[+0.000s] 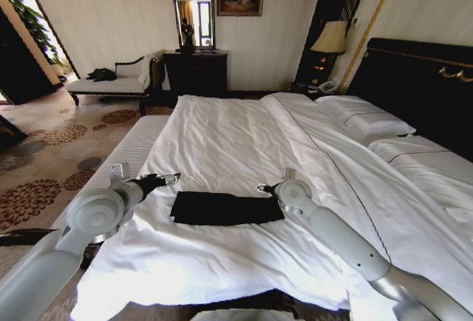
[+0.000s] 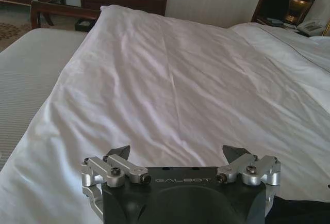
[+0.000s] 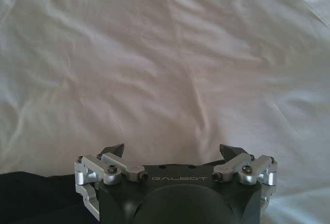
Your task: Fold the clothes on the bed.
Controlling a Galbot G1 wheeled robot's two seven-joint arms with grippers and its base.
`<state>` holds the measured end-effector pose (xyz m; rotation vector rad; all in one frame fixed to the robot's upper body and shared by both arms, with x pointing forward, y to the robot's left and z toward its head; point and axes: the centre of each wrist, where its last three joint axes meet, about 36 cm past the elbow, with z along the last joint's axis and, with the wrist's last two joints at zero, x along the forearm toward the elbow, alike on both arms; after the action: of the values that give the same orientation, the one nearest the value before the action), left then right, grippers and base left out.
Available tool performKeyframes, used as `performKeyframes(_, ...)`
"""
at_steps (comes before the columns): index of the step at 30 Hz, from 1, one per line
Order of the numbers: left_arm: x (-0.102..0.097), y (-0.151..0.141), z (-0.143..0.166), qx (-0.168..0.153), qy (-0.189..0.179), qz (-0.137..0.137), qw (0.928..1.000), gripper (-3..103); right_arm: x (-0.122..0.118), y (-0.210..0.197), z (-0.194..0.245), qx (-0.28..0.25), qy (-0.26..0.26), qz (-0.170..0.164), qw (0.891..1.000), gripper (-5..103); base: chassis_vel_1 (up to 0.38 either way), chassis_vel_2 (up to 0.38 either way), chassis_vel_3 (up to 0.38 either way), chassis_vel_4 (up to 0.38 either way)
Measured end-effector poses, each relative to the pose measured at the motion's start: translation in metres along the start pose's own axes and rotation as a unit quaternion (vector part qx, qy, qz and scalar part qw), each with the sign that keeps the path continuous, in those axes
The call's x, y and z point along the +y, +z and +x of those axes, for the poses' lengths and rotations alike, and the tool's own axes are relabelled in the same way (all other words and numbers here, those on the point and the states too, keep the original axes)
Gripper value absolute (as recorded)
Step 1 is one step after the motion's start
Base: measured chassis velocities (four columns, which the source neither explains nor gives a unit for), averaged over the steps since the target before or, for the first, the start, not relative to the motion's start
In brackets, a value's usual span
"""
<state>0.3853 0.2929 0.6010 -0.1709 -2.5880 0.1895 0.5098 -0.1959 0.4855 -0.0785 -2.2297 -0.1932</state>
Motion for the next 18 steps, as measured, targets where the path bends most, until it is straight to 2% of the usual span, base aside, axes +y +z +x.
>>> performKeyframes(9,-0.004,0.007,0.004,0.0,-0.001,0.001,1.0,100,0.015,0.002,-0.014,0.022,0.005,0.023,0.999,100,0.0,0.0,0.0,0.0)
performKeyframes(14,-0.002,0.007,0.005,-0.001,-0.008,0.001,1.0,100,0.02,0.021,0.005,0.026,-0.006,0.038,0.999,100,0.0,0.0,0.0,0.0)
performKeyframes(18,-0.002,0.009,0.005,-0.001,-0.01,0.001,0.9999,100,0.014,0.035,0.024,0.028,-0.01,0.04,0.999,100,0.0,0.0,0.0,0.0)
